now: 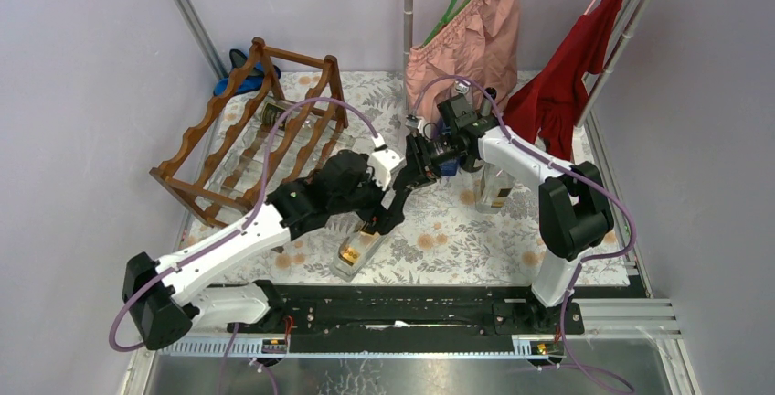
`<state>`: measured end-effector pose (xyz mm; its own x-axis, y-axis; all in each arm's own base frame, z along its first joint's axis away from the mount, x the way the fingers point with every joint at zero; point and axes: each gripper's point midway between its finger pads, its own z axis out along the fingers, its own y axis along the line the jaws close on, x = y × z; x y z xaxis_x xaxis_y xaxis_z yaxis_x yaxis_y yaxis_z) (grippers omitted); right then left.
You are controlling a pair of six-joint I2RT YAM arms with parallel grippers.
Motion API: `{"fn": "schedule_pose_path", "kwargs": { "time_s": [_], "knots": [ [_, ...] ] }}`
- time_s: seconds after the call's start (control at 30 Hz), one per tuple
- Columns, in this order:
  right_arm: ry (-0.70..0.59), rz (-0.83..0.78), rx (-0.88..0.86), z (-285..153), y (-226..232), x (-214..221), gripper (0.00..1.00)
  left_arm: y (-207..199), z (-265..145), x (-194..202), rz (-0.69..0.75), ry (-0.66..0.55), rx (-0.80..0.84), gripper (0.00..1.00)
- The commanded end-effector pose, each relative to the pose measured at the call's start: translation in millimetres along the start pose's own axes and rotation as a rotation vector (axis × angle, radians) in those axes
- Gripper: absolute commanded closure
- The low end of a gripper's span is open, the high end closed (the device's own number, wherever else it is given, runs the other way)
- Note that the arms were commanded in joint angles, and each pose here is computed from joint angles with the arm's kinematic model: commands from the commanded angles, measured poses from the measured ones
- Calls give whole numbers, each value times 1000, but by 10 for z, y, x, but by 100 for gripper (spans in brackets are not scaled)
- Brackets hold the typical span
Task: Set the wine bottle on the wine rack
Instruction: Pick up the wine bottle from the center of the board.
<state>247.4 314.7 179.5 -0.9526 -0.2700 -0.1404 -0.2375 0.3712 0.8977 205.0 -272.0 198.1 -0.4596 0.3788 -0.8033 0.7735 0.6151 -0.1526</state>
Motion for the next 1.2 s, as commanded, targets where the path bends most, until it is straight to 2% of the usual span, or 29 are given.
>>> {"fn": "schedule_pose_path", "kwargs": {
  "time_s": [0.0,0.33,0.6,0.73,1.03,1.17],
  "knots": [
    [71,116,-155,-115,357,113,100,-35,73,-37,-8,-20,-40,1],
    [76,117,-128,-88,270,80,100,259,74,197,18,53,-208,1],
    [74,123,-122,-70,241,60,100,10,40,281,-50,51,-91,1],
    [75,129,-121,-70,234,60,100,-10,59,315,-59,56,-92,1],
    [75,135,-122,-69,241,52,100,18,236,481,-37,104,-192,1],
    [75,133,-124,-77,246,64,100,172,266,623,-9,147,-301,1]
  ]
}}
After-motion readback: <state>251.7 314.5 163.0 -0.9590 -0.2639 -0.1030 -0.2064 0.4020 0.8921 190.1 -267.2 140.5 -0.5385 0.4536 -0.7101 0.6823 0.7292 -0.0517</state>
